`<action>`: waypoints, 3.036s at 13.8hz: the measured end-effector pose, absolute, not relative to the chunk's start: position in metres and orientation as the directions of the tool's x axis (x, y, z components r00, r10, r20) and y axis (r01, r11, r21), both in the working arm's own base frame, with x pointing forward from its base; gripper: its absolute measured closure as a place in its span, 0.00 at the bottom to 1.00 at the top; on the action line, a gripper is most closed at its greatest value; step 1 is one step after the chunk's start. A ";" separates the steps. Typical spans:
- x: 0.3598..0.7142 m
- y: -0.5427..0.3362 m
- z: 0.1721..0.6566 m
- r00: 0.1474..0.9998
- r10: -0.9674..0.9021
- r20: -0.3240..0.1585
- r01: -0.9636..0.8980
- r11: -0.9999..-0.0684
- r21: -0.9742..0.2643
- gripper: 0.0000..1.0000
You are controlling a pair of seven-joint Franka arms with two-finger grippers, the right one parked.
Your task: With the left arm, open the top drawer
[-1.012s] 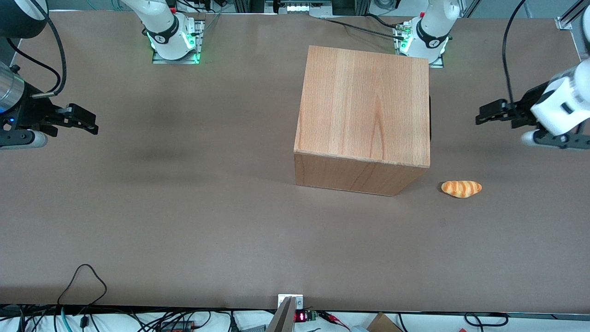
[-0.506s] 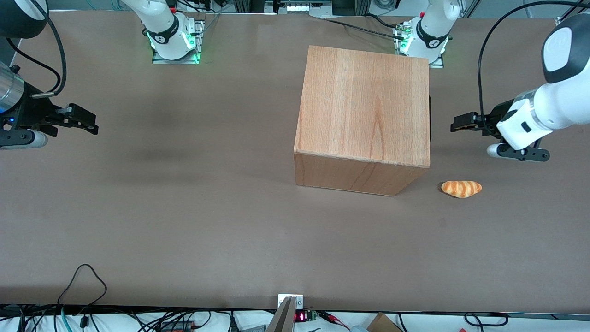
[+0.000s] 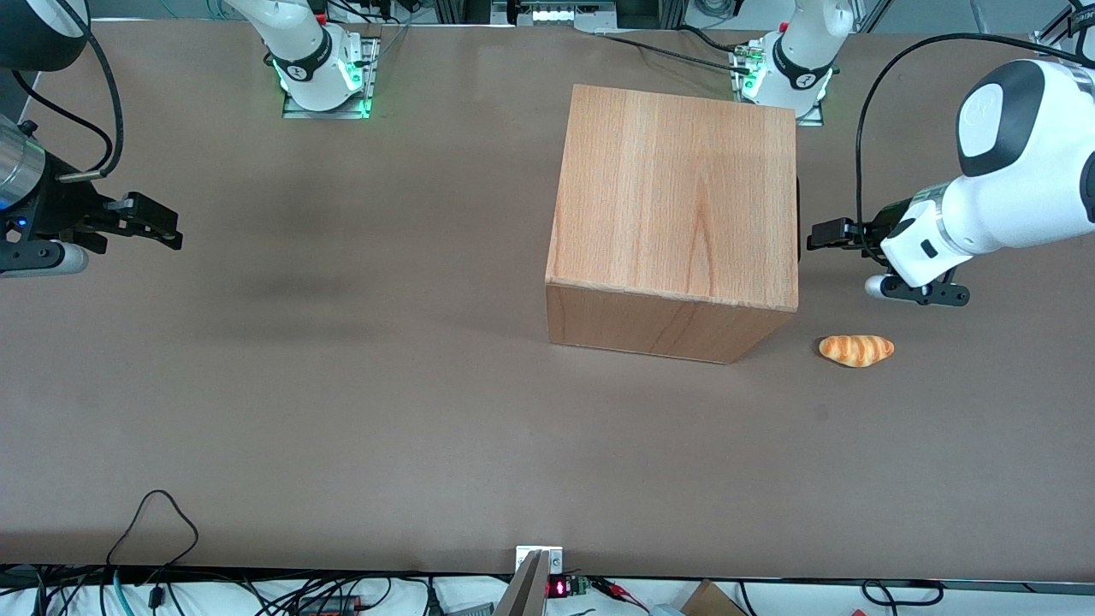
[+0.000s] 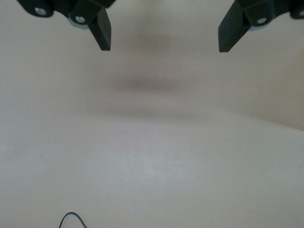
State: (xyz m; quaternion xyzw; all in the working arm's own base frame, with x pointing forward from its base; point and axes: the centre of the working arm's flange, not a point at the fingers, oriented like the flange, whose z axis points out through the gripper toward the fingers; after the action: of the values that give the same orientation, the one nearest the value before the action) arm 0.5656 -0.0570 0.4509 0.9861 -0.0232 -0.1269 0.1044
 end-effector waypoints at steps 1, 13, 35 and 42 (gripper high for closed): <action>0.565 -0.057 0.449 0.966 -0.076 -0.248 -0.023 -0.977 0.213 0.00; 0.558 -0.058 0.421 0.950 -0.107 -0.293 -0.037 -0.971 0.234 0.00; 0.559 -0.057 0.393 0.934 -0.148 -0.327 -0.065 -0.966 0.251 0.00; 0.560 -0.054 0.393 0.934 -0.150 -0.325 -0.067 -0.965 0.253 0.00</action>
State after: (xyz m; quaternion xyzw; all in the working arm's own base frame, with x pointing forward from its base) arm 0.5596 -0.0540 0.3930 0.9760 -0.0558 -0.1733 0.1198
